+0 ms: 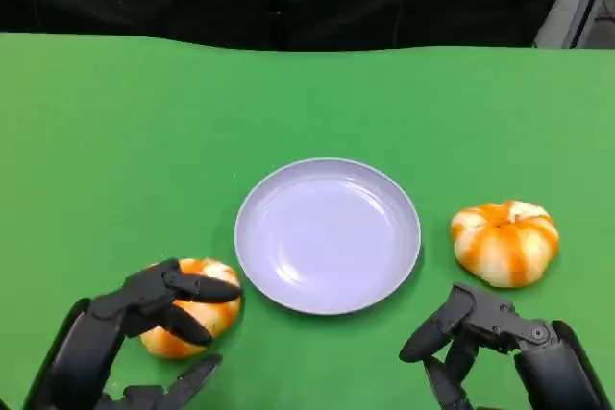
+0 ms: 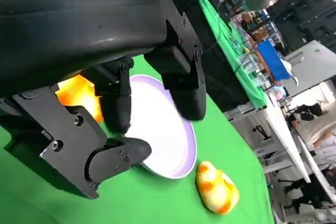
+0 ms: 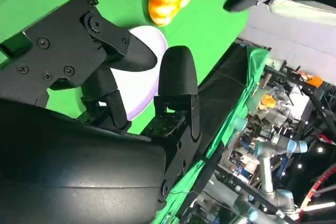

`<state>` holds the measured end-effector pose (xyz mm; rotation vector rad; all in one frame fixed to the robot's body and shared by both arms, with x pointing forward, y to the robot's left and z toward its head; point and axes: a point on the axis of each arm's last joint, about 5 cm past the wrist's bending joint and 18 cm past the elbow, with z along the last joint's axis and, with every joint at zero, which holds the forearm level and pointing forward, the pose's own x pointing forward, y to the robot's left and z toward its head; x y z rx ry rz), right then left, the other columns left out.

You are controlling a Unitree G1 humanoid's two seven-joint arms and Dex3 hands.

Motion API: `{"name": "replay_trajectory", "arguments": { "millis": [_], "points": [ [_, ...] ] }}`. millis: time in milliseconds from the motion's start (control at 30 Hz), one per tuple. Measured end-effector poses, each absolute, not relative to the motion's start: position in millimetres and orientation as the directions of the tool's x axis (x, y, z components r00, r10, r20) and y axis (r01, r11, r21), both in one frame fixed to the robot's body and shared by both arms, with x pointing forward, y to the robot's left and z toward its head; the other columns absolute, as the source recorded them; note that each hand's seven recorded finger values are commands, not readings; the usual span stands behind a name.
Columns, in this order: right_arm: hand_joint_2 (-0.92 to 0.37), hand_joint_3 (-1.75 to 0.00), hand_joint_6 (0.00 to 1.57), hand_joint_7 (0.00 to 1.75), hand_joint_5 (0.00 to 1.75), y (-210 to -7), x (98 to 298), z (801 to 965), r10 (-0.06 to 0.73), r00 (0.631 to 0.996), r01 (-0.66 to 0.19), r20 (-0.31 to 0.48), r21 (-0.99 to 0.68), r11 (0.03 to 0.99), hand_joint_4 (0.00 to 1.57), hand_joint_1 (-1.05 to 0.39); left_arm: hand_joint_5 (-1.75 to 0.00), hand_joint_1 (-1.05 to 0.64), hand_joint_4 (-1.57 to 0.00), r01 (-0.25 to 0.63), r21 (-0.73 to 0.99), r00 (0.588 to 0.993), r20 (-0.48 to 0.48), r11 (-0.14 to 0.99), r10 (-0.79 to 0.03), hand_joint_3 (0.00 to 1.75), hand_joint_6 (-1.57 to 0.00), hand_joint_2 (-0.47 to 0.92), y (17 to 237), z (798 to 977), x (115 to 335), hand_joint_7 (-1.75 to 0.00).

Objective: Grasp the bread from the table and place it into the plate.

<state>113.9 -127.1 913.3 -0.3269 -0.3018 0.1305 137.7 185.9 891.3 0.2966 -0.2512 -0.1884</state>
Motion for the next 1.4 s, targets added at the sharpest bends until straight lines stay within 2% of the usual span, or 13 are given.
{"name": "replay_trajectory", "arguments": {
  "millis": [167, 200, 233, 267, 367, 433, 500, 633, 767, 1033, 1167, 1300, 1400],
  "points": [
    [-0.43, -1.18, 0.74, 1.19, 1.60, -127, 114, 913.1, 0.174, 0.947, -0.078, 0.268, -0.335, 0.939, 0.85, -0.14, -1.03, -0.11, -0.56, 0.146, 0.311, 0.952, 0.214, 0.939, -0.218, 0.64, -0.58, 0.68, 186, 891.5, 138, -0.48],
    [-0.43, -1.18, 0.74, 1.19, 1.60, -127, 114, 913.1, 0.174, 0.947, -0.078, 0.268, -0.335, 0.939, 0.84, -0.14, -0.98, -0.15, -0.47, 0.146, 0.311, 0.952, 0.214, 0.939, -0.218, 0.61, -0.50, 0.67, 186, 891.5, 138, -0.43],
    [-0.43, -1.18, 0.74, 1.19, 1.59, -127, 114, 913.1, 0.174, 0.947, -0.078, 0.268, -0.335, 0.939, 0.83, -0.13, -0.84, -0.24, -0.32, 0.146, 0.311, 0.952, 0.214, 0.939, -0.219, 0.39, -0.36, 0.76, 186, 891.5, 138, -0.29],
    [-0.43, -1.18, 0.74, 1.19, 1.58, -127, 114, 913.0, 0.172, 0.948, -0.076, 0.269, -0.333, 0.940, 0.83, -0.12, -0.71, -0.31, -0.23, 0.152, 0.360, 0.954, 0.188, 0.920, -0.231, 0.18, -0.30, 0.85, 186, 893.5, 139, -0.16],
    [-0.42, -1.19, 0.74, 1.20, 1.56, -124, 115, 912.9, 0.179, 0.946, -0.081, 0.269, -0.340, 0.937, 0.82, -0.11, -0.54, -0.47, -0.14, 0.175, 0.622, 0.965, 0.047, 0.763, -0.259, 0.03, -0.25, 0.91, 191, 902.5, 150, -0.04],
    [-0.42, -1.19, 0.74, 1.20, 1.55, -122, 115, 912.2, 0.183, 0.946, -0.084, 0.266, -0.343, 0.936, 0.82, -0.11, -0.52, -0.49, -0.13, 0.169, 0.761, 0.969, -0.010, 0.627, -0.249, 0.01, -0.24, 0.92, 187, 908.8, 160, -0.03],
    [-0.43, -1.18, 0.73, 1.20, 1.58, -121, 116, 911.7, 0.185, 0.946, -0.088, 0.265, -0.339, 0.937, 0.83, -0.12, -0.50, -0.54, -0.11, 0.146, 0.850, 0.971, -0.026, 0.505, -0.236, 0.01, -0.21, 0.92, 181, 917.3, 168, -0.01],
    [-0.44, -1.14, 0.72, 1.21, 1.59, -120, 117, 912.0, 0.182, 0.946, -0.085, 0.269, -0.335, 0.938, 0.83, -0.13, -0.49, -0.59, -0.06, 0.140, 0.906, 0.973, -0.051, 0.399, -0.225, 0.01, -0.17, 0.92, 170, 926.3, 174, 0.00],
    [-0.45, -1.12, 0.72, 1.21, 1.58, -120, 117, 912.2, 0.182, 0.945, -0.085, 0.271, -0.336, 0.938, 0.84, -0.14, -0.51, -0.60, -0.04, 0.167, 0.918, 0.972, -0.093, 0.359, -0.215, 0.01, -0.16, 0.92, 164, 926.0, 174, 0.00],
    [-0.45, -1.13, 0.72, 1.21, 1.58, -120, 117, 912.2, 0.182, 0.945, -0.085, 0.271, -0.336, 0.938, 0.84, -0.13, -0.49, -0.61, -0.01, 0.171, 0.917, 0.974, -0.100, 0.361, -0.205, 0.00, -0.13, 0.91, 162, 926.4, 173, 0.00],
    [-0.44, -1.15, 0.72, 1.21, 1.57, -120, 117, 912.1, 0.181, 0.947, -0.086, 0.265, -0.335, 0.938, 0.84, -0.13, -0.45, -0.62, 0.00, 0.188, 0.948, 0.971, -0.140, 0.257, -0.191, 0.00, -0.10, 0.91, 154, 926.3, 178, 0.00],
    [-0.43, -1.17, 0.73, 1.21, 1.61, -121, 116, 911.7, 0.178, 0.950, -0.085, 0.255, -0.336, 0.938, 0.85, -0.12, -0.42, -0.63, 0.00, 0.198, 0.954, 0.970, -0.159, 0.226, -0.182, 0.00, -0.09, 0.91, 150, 925.9, 180, 0.00],
    [-0.42, -1.18, 0.73, 1.20, 1.59, -121, 115, 911.5, 0.175, 0.952, -0.084, 0.249, -0.337, 0.938, 0.84, -0.12, -0.44, -0.64, -0.06, 0.213, 0.953, 0.969, -0.177, 0.214, -0.175, 0.01, -0.12, 0.92, 148, 922.9, 181, -0.02]
  ]
}}
